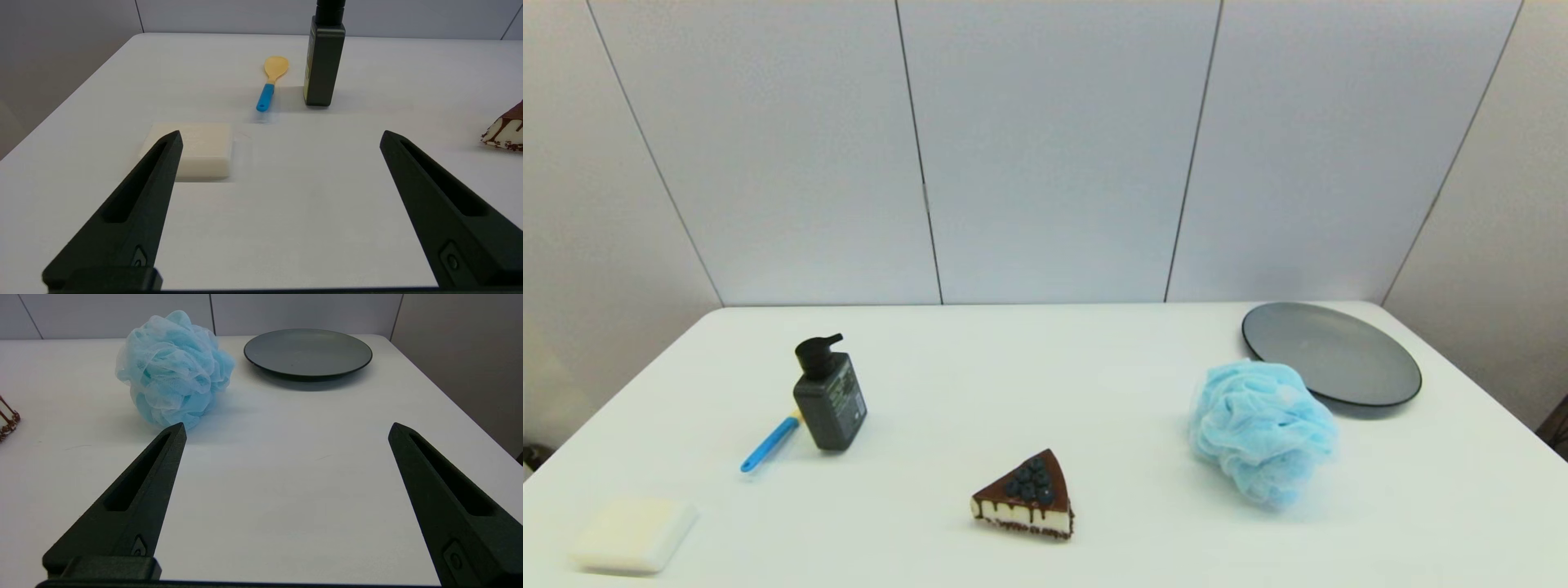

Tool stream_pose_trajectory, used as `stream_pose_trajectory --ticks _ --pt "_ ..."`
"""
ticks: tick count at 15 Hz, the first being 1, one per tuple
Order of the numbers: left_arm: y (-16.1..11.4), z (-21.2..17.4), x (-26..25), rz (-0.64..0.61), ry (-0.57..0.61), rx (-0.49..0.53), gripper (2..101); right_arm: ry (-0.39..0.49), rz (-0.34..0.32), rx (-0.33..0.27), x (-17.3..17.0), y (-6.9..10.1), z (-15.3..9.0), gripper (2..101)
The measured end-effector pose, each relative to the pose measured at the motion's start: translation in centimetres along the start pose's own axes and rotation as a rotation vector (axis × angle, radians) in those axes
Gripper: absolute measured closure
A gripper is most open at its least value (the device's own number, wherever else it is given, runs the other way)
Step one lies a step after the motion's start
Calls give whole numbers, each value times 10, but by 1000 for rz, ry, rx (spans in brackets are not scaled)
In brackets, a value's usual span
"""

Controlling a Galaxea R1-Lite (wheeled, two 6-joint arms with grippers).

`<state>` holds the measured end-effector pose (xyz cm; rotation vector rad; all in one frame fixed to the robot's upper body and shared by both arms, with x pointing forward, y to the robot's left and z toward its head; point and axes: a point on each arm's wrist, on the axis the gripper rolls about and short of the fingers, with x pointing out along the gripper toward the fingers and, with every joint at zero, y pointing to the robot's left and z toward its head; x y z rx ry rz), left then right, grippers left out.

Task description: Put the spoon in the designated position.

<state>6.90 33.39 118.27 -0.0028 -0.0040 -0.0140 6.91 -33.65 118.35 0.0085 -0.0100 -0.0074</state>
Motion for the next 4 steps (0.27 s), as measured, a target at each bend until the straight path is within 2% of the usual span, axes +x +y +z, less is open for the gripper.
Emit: stream_pose_trajectory --ticks 4 --pt "0 0 0 1 0 0 54 0 0 -2 0 0 0 43"
